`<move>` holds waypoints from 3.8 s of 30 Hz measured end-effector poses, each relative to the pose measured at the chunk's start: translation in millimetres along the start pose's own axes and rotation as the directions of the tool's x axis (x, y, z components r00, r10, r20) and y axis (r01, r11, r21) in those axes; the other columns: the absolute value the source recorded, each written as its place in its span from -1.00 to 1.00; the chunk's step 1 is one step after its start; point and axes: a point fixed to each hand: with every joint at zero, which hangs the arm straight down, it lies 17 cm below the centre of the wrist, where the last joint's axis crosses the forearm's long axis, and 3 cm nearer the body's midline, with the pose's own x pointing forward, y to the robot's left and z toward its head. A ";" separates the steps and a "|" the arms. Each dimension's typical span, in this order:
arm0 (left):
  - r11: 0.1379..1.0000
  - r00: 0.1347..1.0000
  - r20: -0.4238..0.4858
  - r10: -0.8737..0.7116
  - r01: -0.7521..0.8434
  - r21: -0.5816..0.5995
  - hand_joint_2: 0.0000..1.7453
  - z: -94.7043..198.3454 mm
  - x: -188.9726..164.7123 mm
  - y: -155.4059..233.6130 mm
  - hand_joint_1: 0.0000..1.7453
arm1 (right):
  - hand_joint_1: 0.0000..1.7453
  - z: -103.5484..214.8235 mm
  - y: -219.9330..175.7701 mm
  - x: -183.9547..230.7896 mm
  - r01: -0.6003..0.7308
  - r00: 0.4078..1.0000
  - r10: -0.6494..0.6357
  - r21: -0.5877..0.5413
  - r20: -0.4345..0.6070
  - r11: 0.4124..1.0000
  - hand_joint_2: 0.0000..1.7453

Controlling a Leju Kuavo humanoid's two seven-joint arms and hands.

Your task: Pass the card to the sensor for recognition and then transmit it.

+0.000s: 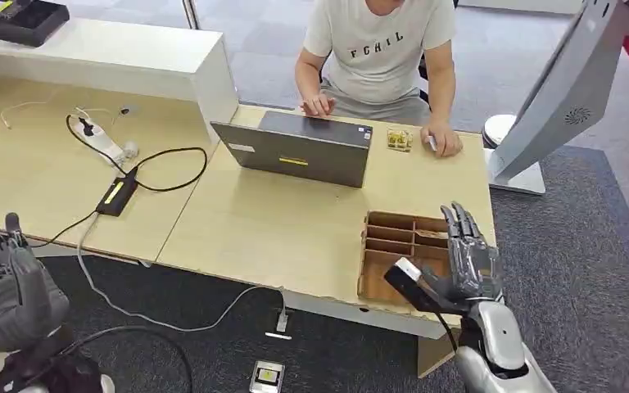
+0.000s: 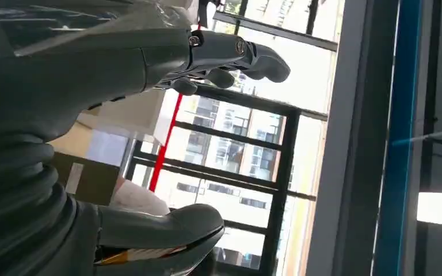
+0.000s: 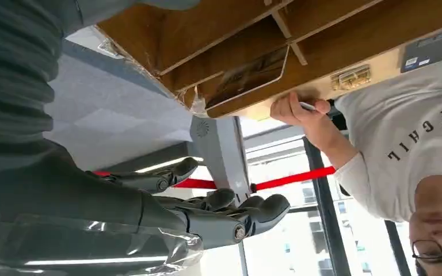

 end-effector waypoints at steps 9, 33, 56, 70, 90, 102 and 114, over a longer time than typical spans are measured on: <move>1.000 1.000 -0.013 0.020 -0.020 -0.008 1.00 0.1 -6.2 -4.8 -1.00 | -0.98 -10.8 -9.9 12.7 0.012 1.000 -0.012 -0.019 0.029 1.000 1.00; 0.999 0.999 -0.022 0.034 -0.035 -0.029 1.00 0.4 -13.3 -12.3 -1.00 | 0.90 -21.8 15.3 -19.3 -0.041 0.998 0.043 0.041 -0.044 0.998 1.00; 0.999 0.999 -0.027 0.021 -0.022 -0.042 1.00 4.7 -13.2 -13.0 -1.00 | 1.00 -23.2 32.6 -22.0 -0.035 0.998 0.039 0.085 -0.057 0.996 1.00; 0.999 0.999 -0.031 0.020 -0.021 -0.031 1.00 5.1 -13.6 -10.3 -1.00 | 1.00 -30.4 29.0 -23.2 -0.029 0.998 0.033 0.069 -0.061 0.997 1.00; 1.000 0.999 -0.029 0.013 -0.014 -0.021 1.00 6.4 -11.3 -8.6 -1.00 | 1.00 -57.2 -47.0 -9.9 0.001 0.999 -0.007 -0.137 -0.042 0.991 1.00; 1.000 1.000 -0.004 -0.023 0.023 0.000 1.00 4.2 -3.2 -3.7 -1.00 | 1.00 -81.0 -98.1 12.1 0.032 0.999 -0.027 -0.226 0.025 0.974 1.00; 1.000 1.000 0.008 -0.023 0.023 0.015 1.00 4.0 3.2 -2.4 -1.00 | 1.00 -102.2 -129.8 31.7 0.054 0.997 -0.037 -0.280 0.066 0.959 1.00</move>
